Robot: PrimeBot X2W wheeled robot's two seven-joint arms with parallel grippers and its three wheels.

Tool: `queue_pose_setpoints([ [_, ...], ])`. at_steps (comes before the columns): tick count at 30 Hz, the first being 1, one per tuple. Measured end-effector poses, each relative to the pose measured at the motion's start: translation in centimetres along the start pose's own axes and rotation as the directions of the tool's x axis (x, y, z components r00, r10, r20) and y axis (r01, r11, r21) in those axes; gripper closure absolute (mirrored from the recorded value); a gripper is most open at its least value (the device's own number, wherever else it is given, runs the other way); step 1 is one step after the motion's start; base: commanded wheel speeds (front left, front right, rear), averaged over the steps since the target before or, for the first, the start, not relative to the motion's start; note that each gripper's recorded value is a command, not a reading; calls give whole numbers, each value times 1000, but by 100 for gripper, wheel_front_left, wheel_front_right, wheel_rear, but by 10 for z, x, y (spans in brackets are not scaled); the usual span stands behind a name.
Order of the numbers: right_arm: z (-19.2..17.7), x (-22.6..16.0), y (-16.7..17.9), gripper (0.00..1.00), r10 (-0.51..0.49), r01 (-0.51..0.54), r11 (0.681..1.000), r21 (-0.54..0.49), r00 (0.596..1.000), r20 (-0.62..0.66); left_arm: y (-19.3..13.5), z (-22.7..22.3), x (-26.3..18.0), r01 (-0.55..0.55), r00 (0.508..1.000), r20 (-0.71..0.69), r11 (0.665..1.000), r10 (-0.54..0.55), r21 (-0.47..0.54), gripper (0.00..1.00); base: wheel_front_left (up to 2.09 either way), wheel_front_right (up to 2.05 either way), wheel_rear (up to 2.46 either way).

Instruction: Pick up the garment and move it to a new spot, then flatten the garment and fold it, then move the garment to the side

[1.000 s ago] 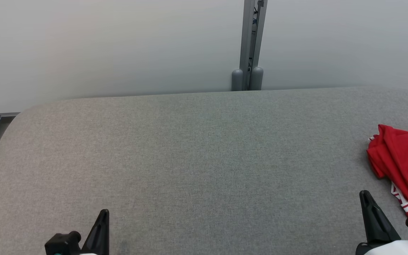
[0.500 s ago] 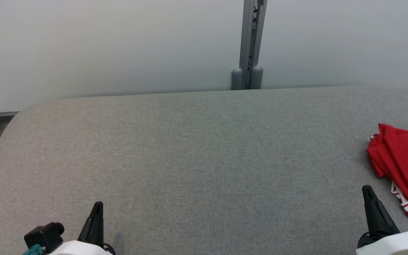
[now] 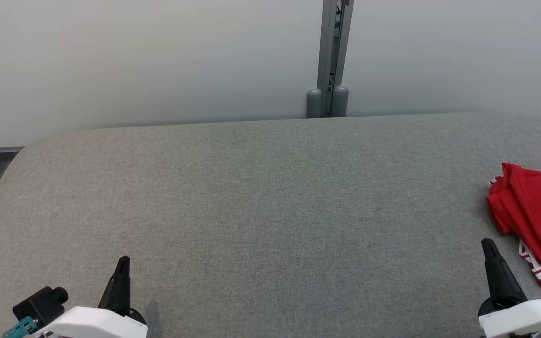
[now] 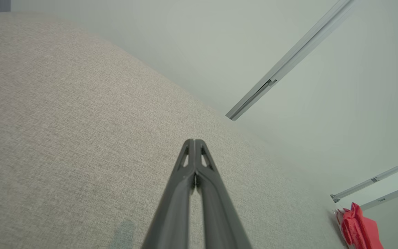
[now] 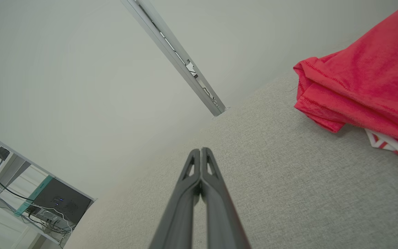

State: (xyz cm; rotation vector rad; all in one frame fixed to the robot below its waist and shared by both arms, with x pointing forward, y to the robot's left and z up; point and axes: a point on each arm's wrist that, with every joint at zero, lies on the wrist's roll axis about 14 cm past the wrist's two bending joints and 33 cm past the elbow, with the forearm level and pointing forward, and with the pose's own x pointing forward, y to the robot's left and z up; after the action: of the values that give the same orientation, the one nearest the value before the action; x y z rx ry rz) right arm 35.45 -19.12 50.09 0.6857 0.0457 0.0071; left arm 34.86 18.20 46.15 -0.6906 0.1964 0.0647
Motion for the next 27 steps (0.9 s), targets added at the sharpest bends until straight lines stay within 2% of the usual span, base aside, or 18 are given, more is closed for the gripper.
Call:
queue_pose_setpoints([
  [13,1,6,-1,100,-3,3,985,175,1000,2,-2,6,6,14,1000,2,985,-14,-173,100,0,0,0],
  [27,3,14,-1,100,0,-3,939,345,1000,8,-5,14,12,37,999,16,937,-34,-347,100,0,0,0],
])
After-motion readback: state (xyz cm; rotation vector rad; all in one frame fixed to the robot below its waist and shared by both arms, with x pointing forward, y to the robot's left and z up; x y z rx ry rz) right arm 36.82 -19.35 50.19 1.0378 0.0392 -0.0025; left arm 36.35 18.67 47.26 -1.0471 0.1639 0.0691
